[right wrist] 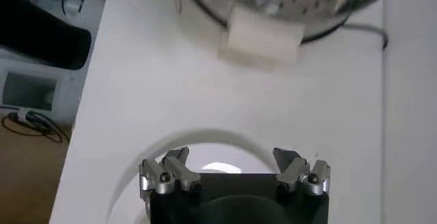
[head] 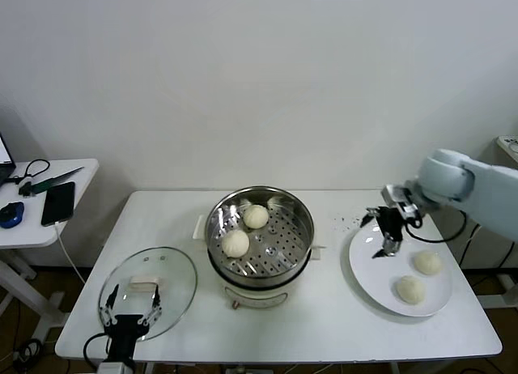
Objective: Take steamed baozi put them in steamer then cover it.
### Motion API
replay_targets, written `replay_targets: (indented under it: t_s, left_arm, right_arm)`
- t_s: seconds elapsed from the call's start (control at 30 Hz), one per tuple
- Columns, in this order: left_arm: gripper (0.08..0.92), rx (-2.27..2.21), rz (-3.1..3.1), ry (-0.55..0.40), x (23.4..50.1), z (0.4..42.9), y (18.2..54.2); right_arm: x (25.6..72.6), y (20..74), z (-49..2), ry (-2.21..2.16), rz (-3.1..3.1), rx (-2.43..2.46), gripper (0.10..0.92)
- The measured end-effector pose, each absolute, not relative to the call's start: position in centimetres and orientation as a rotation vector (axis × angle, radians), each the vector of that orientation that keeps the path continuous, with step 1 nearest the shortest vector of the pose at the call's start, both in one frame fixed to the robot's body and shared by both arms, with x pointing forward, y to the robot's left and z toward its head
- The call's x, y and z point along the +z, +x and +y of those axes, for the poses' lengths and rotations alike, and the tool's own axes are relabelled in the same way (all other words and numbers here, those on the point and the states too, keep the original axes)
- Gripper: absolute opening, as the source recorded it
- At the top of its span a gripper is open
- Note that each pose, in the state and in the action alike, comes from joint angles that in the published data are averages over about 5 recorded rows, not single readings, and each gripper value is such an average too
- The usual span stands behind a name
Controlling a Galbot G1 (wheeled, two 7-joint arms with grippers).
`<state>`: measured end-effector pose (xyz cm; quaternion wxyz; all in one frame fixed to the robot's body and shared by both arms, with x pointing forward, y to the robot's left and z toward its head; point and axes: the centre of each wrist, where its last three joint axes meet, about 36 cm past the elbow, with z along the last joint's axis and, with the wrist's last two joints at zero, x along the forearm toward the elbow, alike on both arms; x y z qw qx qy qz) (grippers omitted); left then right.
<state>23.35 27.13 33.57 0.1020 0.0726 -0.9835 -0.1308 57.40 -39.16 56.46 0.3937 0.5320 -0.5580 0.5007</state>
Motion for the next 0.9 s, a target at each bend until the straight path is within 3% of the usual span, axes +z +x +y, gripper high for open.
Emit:
replay_targets:
  t_s: [0.43, 0.9]
  left_arm:
    - [0.823, -0.398, -2.886, 0.243, 33.5, 26.8, 23.4]
    - [0.823, -0.406, -2.872, 0.253, 33.1, 26.9, 23.3]
  right_arm:
    - [50.0, 55.1, -45.2, 1.243, -1.31, 1.264, 0.823]
    - [46.9, 55.3, -46.0, 1.224, -1.25, 1.258, 0.823]
